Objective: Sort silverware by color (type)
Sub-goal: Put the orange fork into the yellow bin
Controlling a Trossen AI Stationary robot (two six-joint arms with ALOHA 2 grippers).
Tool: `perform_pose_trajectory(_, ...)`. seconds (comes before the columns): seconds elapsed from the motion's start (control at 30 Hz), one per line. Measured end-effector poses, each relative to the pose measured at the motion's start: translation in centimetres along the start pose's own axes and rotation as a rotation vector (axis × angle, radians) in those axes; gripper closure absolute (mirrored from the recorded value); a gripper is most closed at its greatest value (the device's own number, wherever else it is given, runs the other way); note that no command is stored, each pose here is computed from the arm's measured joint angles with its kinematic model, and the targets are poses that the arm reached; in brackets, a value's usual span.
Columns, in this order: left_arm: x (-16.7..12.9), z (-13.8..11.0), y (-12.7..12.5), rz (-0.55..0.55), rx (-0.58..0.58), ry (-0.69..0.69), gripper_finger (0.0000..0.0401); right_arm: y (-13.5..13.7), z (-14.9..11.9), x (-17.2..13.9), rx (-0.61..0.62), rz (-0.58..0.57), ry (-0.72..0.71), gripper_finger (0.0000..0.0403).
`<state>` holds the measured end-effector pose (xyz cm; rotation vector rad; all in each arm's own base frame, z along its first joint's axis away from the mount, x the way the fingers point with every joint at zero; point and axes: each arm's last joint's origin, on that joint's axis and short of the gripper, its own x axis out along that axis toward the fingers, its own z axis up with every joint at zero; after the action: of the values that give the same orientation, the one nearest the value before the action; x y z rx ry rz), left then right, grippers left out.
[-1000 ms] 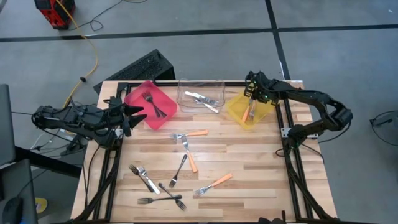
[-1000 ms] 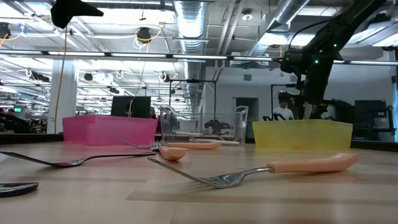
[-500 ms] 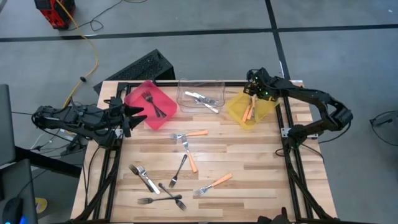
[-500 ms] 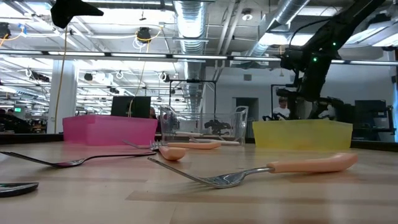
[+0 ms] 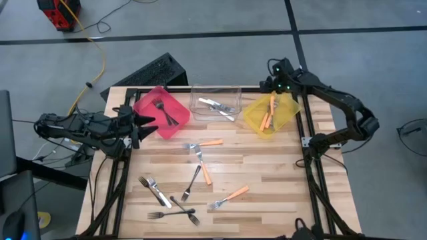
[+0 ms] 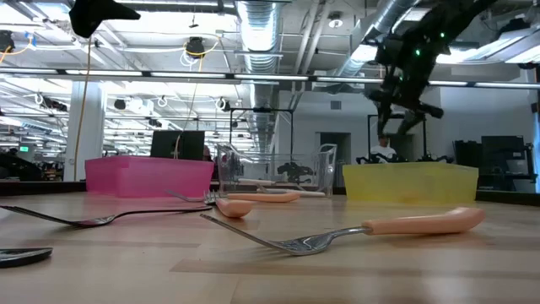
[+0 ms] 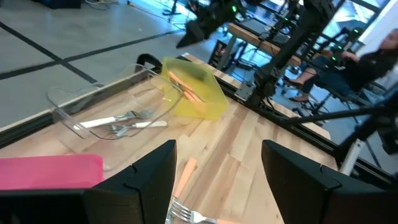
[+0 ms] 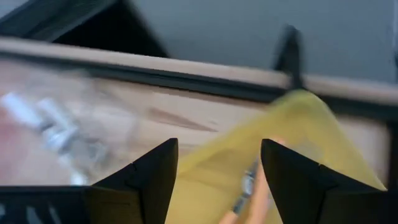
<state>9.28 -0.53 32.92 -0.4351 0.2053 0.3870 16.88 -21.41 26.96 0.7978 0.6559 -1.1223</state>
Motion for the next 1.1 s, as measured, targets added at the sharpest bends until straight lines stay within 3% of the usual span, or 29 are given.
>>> perform_pose_trajectory(0.27, 0.0, -0.1, -0.1, -0.032, 0.027, 0.020, 0.0181, 5.7, -0.6, -2.9, -0.388, 0.324, 0.011, 0.0147)
perform_pose_trajectory(0.43, 0.0, -0.1, -0.1, -0.032, 0.035, 0.019, 0.0181, 10.0, -4.4, -4.6, -0.627, 0.542, 0.086, 0.0148)
perform_pose_trajectory(0.6, 0.0, -0.1, -0.1, -0.031, 0.035, 0.018, 0.0181, 14.4, -10.0, -7.0, -0.886, 0.706, 0.122, 0.0148)
perform_pose_trajectory(0.73, 0.0, -0.1, -0.1, -0.031, 0.035, 0.018, 0.0181, 16.9, -14.7, -8.7, -1.058, 0.740, 0.097, 0.0148)
perform_pose_trajectory(0.9, 0.0, -0.1, -0.1, -0.030, 0.035, 0.019, 0.0181, 19.2, -19.7, -9.2, -1.178, 0.732, 0.076, 0.0148)
perform_pose_trajectory(1.1, 0.0, -0.1, -0.1, -0.031, 0.035, 0.019, 0.0181, 20.6, -26.7, -9.4, -1.365, 0.775, 0.195, 0.0148)
